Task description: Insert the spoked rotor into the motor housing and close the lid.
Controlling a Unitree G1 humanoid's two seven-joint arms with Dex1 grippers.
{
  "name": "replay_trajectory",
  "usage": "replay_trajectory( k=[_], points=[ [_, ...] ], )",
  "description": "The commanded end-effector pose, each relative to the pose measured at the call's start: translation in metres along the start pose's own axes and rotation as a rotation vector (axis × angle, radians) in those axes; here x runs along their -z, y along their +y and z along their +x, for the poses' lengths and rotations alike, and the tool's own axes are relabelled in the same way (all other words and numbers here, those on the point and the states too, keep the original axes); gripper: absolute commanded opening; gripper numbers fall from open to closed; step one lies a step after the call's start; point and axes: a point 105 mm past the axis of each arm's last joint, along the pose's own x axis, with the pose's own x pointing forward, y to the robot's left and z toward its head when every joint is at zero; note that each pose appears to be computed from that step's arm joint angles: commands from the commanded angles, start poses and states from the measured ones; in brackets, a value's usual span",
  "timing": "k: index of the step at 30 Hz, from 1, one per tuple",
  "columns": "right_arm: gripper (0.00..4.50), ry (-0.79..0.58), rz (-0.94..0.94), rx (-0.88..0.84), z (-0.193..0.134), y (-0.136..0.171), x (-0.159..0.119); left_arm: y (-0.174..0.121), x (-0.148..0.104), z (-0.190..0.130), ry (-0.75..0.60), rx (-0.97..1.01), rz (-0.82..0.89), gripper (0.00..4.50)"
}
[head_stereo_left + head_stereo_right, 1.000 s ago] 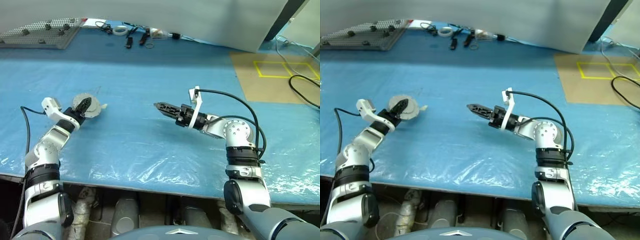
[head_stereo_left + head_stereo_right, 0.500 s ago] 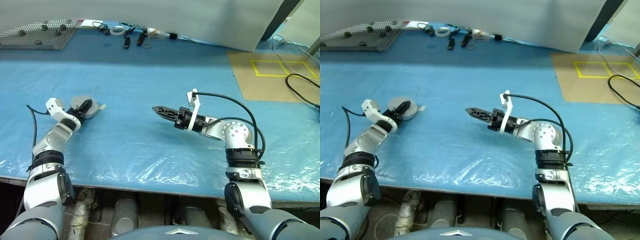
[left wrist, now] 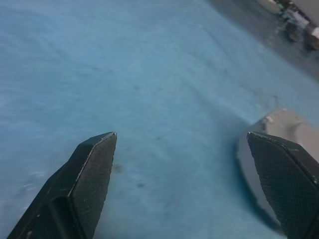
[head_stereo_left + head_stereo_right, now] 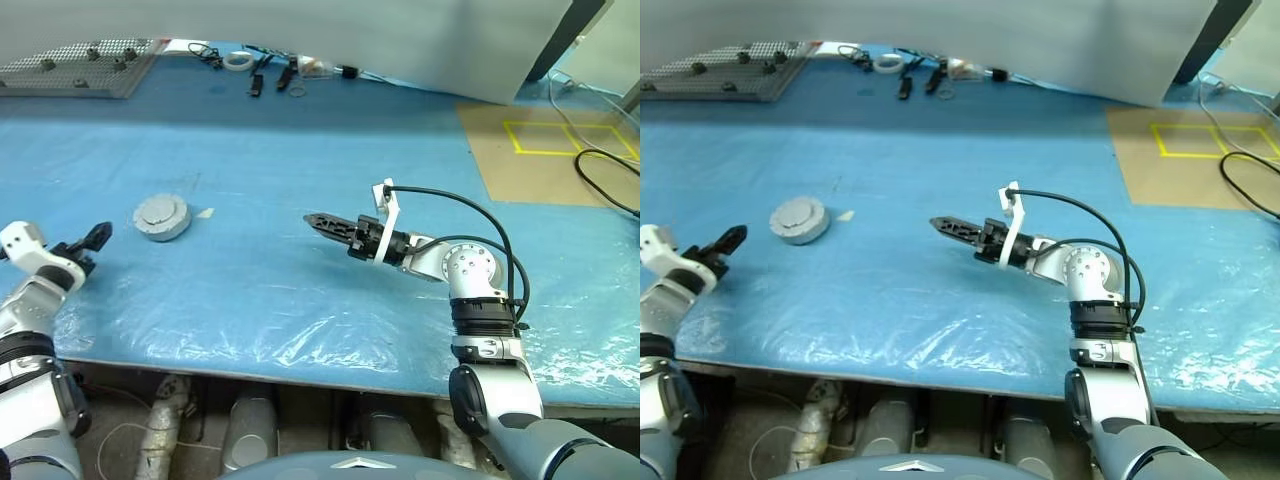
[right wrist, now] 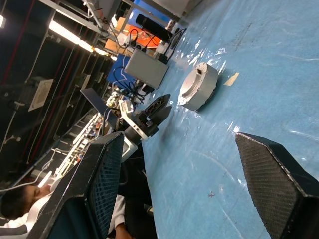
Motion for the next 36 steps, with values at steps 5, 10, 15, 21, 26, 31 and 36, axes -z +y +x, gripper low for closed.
replay_trajectory(
  k=[5, 10, 15, 21, 26, 31, 36],
  points=[
    [3.78, -0.035, -0.188, -0.030, -0.018, 0.018, -0.026, -0.064, -0.062, -0.013, -0.083, 0.350, 0.182, 4.41],
    [3.78, 0.064, -0.444, 0.025, -0.039, 0.016, -0.021, -0.130, -0.031, -0.025, 0.068, 0.627, 0.398, 4.41],
    [3.78, 0.081, -0.626, 0.077, -0.049, 0.014, -0.024, -0.184, 0.014, -0.031, 0.153, 0.806, 0.547, 4.41],
    [3.78, 0.078, -0.765, 0.126, -0.047, 0.007, -0.016, -0.245, 0.063, -0.033, 0.172, 0.991, 0.610, 4.41],
    [3.78, 0.079, -0.805, 0.156, -0.045, 0.001, -0.008, -0.265, 0.093, -0.030, 0.198, 1.076, 0.647, 4.41],
    [3.78, 0.076, -0.808, 0.181, -0.051, -0.003, -0.006, -0.265, 0.098, -0.026, 0.211, 1.100, 0.657, 4.41],
    [3.78, 0.072, -0.797, 0.192, -0.051, -0.005, -0.004, -0.265, 0.098, -0.023, 0.208, 1.098, 0.642, 4.41]
  ],
)
